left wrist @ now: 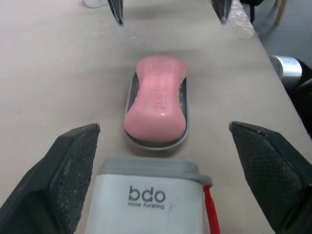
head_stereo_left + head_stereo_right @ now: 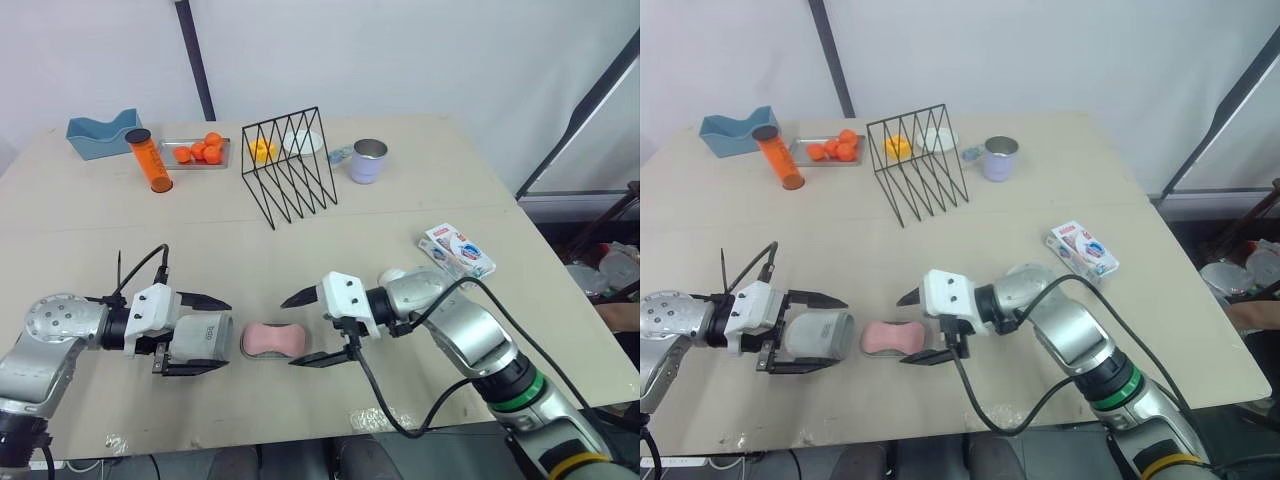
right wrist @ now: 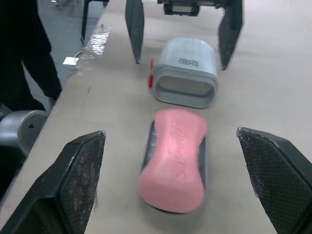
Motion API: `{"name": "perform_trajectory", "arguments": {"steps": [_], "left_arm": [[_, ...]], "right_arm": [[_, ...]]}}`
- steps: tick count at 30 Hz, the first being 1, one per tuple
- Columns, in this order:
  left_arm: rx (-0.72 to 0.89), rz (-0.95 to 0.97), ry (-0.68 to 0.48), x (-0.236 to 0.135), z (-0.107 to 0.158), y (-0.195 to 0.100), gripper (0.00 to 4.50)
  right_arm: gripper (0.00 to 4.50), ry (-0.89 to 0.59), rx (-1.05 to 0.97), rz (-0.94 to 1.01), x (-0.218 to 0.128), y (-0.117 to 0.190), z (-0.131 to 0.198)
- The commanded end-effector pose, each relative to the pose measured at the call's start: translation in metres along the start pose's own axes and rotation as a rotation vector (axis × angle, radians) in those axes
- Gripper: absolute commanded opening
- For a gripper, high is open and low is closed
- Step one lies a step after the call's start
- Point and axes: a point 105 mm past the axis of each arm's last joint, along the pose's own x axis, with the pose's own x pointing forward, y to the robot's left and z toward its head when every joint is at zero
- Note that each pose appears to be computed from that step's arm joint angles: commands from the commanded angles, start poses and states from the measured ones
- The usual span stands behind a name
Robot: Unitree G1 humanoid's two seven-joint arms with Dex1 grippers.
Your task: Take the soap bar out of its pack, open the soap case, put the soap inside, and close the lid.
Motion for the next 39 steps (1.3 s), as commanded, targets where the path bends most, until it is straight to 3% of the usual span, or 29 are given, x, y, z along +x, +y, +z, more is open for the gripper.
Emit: {"name": "perform_trajectory", "arguments": {"steps": [1,17,25,39], "left_arm": [[0.026,0.004,0.016,-0.008,0.002,0.005,4.50],[0.024,0.003,0.159,-0.046,-0.021,0.007,4.50],[0.037,-0.029,0.206,-0.041,-0.039,0.001,4.50],[0.031,0.002,0.203,-0.027,-0.046,-0.001,4.50]], "right_arm": [[4.46,-0.047,-0.034,-0.010,-0.011,-0.001,0.003],[4.46,-0.057,-0.017,-0.007,-0.018,0.005,-0.007],[4.46,-0.048,-0.020,-0.008,-0.017,0.004,-0.008],[4.46,-0.036,-0.021,-0.002,-0.017,0.002,-0.008]]}}
